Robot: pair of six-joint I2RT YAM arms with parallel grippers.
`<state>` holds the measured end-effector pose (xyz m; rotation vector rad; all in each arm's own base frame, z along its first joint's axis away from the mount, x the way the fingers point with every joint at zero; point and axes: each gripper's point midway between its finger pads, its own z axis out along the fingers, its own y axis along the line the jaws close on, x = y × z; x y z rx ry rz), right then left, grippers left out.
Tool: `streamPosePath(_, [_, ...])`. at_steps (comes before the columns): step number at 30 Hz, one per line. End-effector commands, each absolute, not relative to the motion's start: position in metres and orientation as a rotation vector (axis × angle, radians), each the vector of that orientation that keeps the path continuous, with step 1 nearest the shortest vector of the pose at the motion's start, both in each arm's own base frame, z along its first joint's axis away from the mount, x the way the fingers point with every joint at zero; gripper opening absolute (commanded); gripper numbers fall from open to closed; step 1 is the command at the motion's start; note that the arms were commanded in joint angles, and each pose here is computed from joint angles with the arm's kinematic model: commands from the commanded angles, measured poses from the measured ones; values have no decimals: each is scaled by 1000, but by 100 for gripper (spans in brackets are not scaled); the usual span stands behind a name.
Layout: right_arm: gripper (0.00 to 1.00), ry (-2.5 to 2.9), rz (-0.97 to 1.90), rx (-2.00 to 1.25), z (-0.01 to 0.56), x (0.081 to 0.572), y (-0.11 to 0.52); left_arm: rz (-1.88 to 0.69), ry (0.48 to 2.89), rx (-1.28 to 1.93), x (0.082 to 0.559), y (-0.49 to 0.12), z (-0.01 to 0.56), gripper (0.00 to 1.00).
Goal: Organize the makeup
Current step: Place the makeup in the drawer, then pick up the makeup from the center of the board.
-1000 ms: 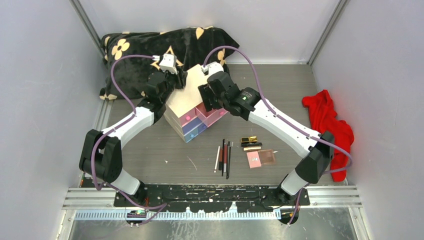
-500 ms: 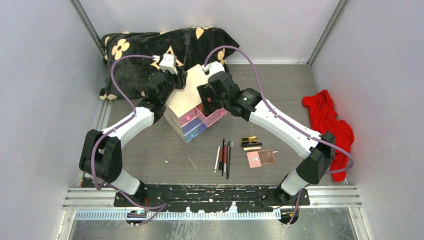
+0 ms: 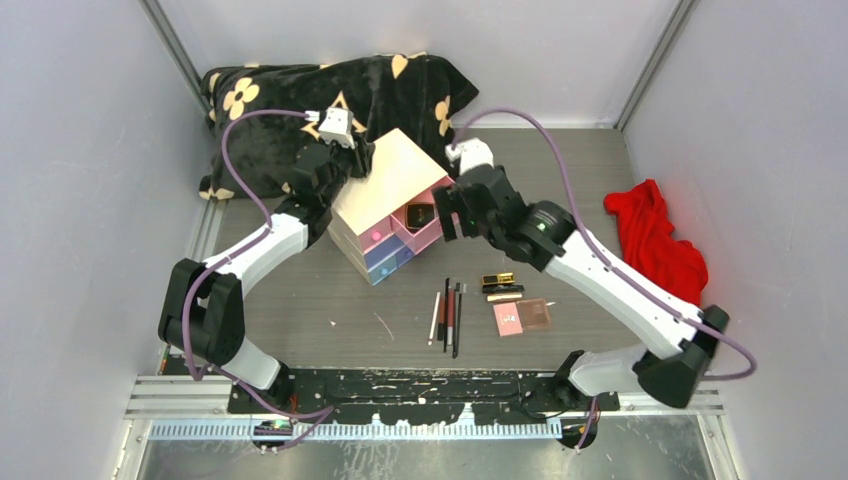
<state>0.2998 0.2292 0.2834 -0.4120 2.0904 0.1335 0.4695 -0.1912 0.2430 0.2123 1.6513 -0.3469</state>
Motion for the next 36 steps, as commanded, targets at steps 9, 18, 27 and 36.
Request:
streamPosePath(9, [81, 2395, 203, -251, 199, 188, 157, -282, 2288, 238, 401, -171, 54, 39])
streamPosePath(18, [80, 2500, 233, -89, 143, 157, 141, -284, 2292, 233, 400, -171, 52, 38])
streamPosePath(27, [76, 2546, 326, 22, 98, 143, 146, -289, 2291, 237, 401, -173, 51, 38])
streamPosePath(36, [76, 2561, 252, 153, 73, 149, 144, -286, 2287, 239, 399, -172, 52, 38])
